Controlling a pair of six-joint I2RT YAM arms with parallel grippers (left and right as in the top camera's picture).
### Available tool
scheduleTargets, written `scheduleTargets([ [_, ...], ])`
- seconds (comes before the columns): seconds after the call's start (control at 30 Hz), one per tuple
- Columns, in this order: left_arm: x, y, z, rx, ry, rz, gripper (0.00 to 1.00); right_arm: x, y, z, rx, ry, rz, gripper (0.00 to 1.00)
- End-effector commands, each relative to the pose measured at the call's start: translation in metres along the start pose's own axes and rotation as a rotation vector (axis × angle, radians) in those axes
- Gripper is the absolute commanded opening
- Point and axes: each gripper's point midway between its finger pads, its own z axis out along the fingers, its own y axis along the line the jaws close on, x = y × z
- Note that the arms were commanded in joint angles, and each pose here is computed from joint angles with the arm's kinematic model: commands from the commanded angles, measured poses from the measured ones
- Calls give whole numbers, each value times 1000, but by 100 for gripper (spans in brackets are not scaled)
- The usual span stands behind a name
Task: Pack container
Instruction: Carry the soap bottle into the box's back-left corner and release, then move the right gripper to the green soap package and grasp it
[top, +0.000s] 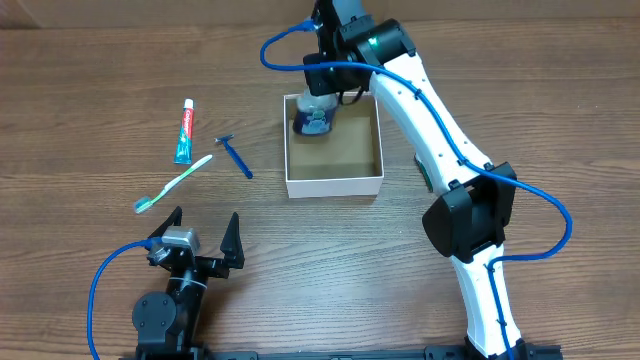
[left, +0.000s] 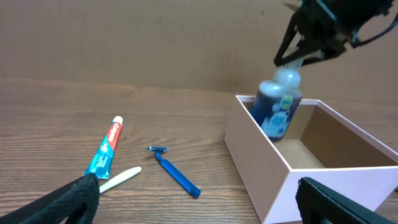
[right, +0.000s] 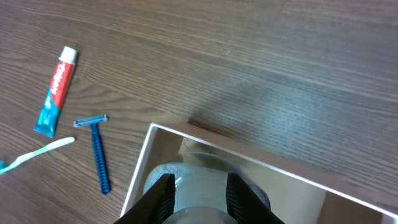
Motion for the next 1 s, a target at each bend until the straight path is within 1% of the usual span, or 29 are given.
scheduleTargets([
  [0.0,-1,3,0,-13,-8,12,100,1,5,8,-13,-10,-4,28],
  [0.17,-1,3,0,-13,-8,12,100,-3,12,13,-25,-34,-16,28],
  [0.23,-1,3,0,-13,-8,12,100,-1,22,16,-35,-36,-32,30],
  [0.27,-1,3,0,-13,-8,12,100,-1,25,18,-38,-36,-37,33],
  [0.47,-1,3,0,-13,-8,12,100,5,33,30,-44,-20,-51,34],
  [0.5,-1,3,0,-13,-8,12,100,5,34,30,-45,-23,-52,38],
  [0.57,-1,3,0,-13,-8,12,100,4,34,30,-46,-27,-52,51],
  [0.6,-1,3,0,-13,-8,12,100,4,34,30,-46,-27,-52,53],
  [0.67,-1,3,0,-13,-8,12,100,2,31,30,-34,-33,-51,60],
  [0.77,-1,3,0,-13,-8,12,100,-2,22,28,20,-51,-49,68],
  [0.8,-1,3,0,-13,-8,12,100,-7,15,24,44,-64,-44,72],
  [0.83,-1,3,0,-13,-8,12,100,-12,10,16,50,-75,-35,76],
  [0.9,-1,3,0,-13,-8,12,100,-26,-1,-6,59,-105,-13,79],
  [0.97,-1,3,0,-13,-8,12,100,-41,-15,-39,70,-141,15,82],
])
